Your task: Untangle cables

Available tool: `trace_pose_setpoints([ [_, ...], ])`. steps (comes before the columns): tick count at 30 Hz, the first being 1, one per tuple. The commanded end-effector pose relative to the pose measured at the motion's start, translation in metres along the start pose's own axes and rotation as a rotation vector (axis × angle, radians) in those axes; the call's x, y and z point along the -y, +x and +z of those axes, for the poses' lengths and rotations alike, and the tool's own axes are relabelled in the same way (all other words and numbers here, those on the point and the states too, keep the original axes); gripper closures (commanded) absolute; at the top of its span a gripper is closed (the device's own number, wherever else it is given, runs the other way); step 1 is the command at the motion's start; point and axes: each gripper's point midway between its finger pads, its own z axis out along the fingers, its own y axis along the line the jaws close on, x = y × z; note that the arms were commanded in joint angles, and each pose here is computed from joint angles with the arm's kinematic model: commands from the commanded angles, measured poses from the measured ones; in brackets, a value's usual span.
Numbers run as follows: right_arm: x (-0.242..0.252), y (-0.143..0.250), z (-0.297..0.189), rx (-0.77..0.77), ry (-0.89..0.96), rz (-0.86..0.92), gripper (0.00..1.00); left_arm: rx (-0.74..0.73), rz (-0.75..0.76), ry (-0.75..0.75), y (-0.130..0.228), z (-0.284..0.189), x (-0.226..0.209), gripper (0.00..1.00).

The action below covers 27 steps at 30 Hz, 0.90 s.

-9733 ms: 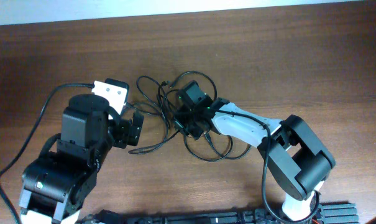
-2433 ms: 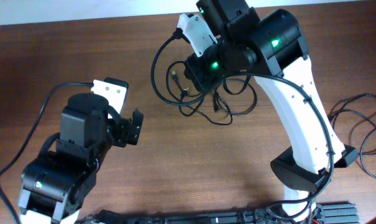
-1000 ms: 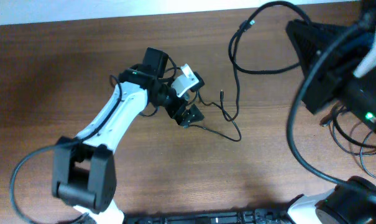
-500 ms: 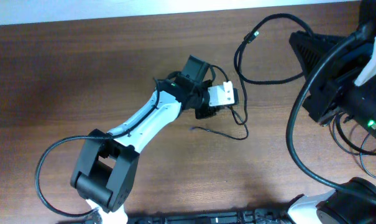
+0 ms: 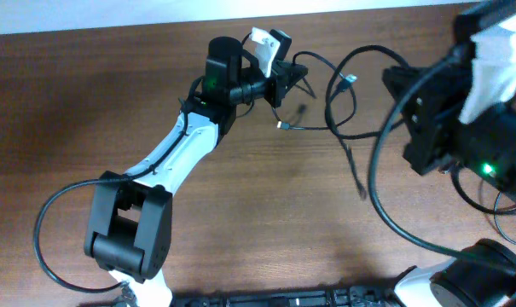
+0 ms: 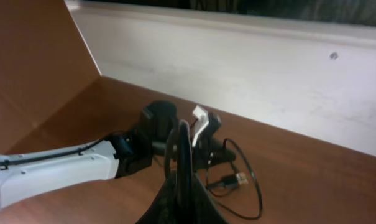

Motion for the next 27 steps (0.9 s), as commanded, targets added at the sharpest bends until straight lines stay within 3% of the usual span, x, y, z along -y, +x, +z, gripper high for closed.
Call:
trace_pose_setpoints([
  [1, 0.000, 0.001, 0.003, -0.009, 0.003, -0.006, 0.96, -0.034, -0.094, 0.025, 0.007, 0.002, 0.005, 1.00],
  [5, 0.066, -0.008, -0.017, 0.055, 0.392, -0.002, 0.96, -0.318, -0.173, -0.276, 0.086, -0.018, -0.041, 1.00],
  [8, 0.119, -0.016, -0.052, 0.121, 0.765, 0.042, 0.96, -0.458, -0.222, -0.389, 0.121, -0.038, -0.052, 1.00],
  [11, 0.149, -0.026, -0.087, 0.190, 1.063, 0.055, 0.96, -0.534, -0.268, -0.399, 0.139, -0.047, -0.048, 1.00],
  [14, 0.162, -0.028, -0.088, 0.195, 1.143, 0.077, 0.96, -0.556, -0.282, -0.400, 0.144, -0.050, -0.046, 1.00],
  [17, 0.193, -0.020, -0.059, 0.107, 1.172, 0.108, 0.96, -0.559, -0.283, -0.401, 0.144, -0.050, -0.046, 1.00],
  [22, 0.303, 0.004, -0.016, -0.018, 1.302, 0.239, 0.96, -0.566, -0.288, -0.401, 0.146, -0.051, -0.045, 1.00],
  [27, 0.419, 0.086, 0.046, -0.184, 1.046, 0.513, 0.96, -0.568, -0.290, -0.400, 0.147, -0.052, -0.045, 1.00],
])
